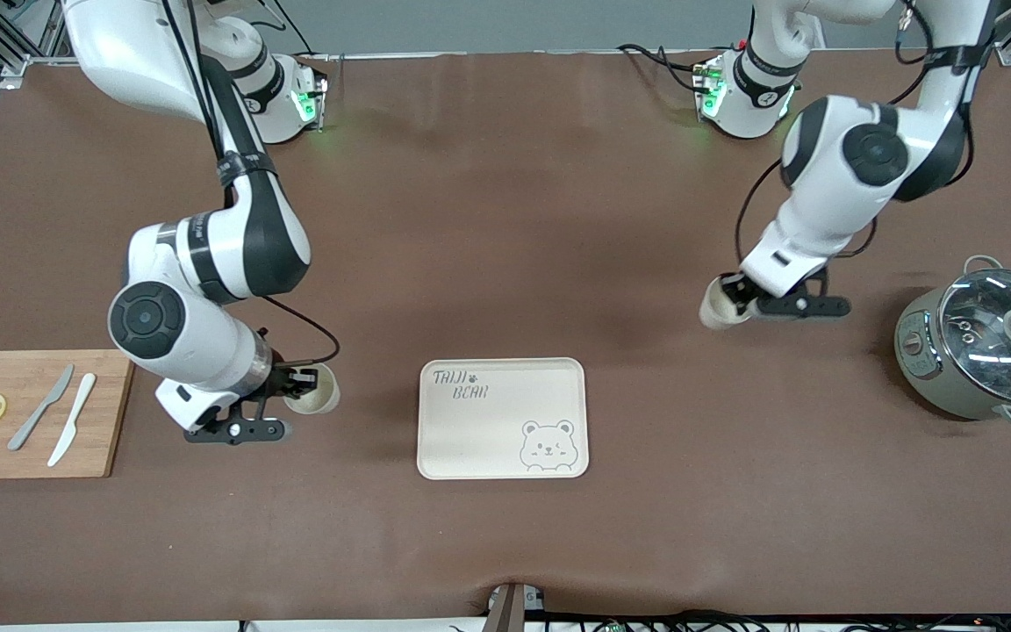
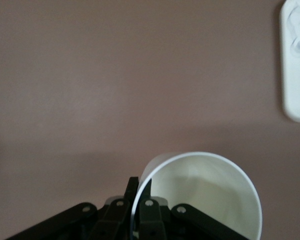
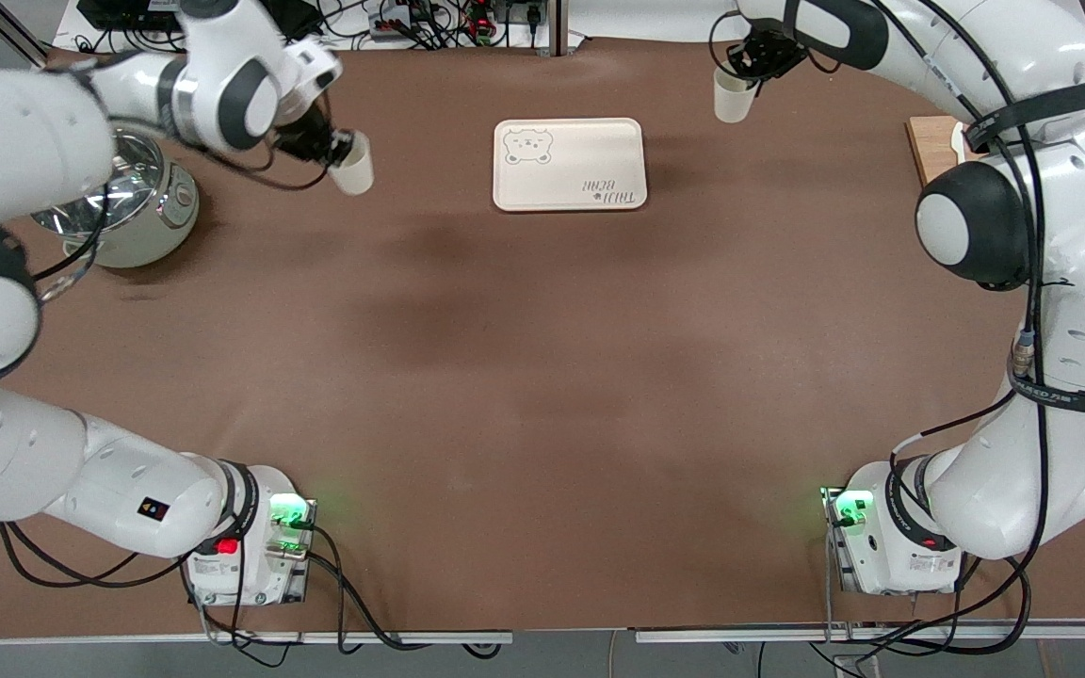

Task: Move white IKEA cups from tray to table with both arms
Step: 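Lift the cups off the tray and carry them apart with both grippers, then lower the right gripper's cup near the board while the left gripper lowers its cup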

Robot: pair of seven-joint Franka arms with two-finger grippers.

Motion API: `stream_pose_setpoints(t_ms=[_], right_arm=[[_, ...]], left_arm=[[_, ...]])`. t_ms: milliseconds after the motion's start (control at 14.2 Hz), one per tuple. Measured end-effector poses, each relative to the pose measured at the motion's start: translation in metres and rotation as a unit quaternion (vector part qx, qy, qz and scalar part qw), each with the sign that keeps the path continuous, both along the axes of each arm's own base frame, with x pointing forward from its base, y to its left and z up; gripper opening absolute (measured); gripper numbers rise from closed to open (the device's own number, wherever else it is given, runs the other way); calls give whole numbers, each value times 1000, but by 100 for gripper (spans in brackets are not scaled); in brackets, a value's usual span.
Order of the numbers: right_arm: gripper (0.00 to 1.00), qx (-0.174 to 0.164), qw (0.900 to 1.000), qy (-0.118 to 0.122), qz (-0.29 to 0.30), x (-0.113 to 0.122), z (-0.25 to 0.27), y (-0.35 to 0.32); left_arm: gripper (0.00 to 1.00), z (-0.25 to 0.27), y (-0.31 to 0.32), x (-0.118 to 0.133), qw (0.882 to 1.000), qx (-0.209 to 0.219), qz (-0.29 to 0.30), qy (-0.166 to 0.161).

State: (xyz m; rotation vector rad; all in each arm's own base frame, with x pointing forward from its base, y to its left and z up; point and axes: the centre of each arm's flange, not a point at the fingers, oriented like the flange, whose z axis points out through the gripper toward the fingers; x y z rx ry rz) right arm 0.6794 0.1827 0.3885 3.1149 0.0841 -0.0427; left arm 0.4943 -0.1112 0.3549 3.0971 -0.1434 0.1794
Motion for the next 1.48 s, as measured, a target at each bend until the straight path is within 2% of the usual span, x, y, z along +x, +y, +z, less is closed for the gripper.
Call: stream_pose_setpoints(t_ms=[141, 281, 704, 915, 1126, 1477], right_arm=[[4, -1, 1000, 8, 22, -2, 1, -35], [4, 2, 999, 13, 46, -1, -3, -87], [4, 6, 994, -3, 113, -3, -24, -237], [4, 1, 994, -18, 109, -3, -29, -259], [4, -12, 993, -47, 108, -2, -58, -262], [4, -25, 992, -58, 110, 1, -110, -264]], left_arm=[[4, -21, 31, -28, 1000, 4, -29, 3], [4, -38, 46, -43, 999, 5, -43, -11], [4, -71, 82, -63, 997, 15, -69, -9], [4, -97, 84, -63, 998, 17, -62, -14], [4, -135, 86, -64, 998, 23, -55, -14], [4, -148, 80, -63, 999, 19, -49, -16]])
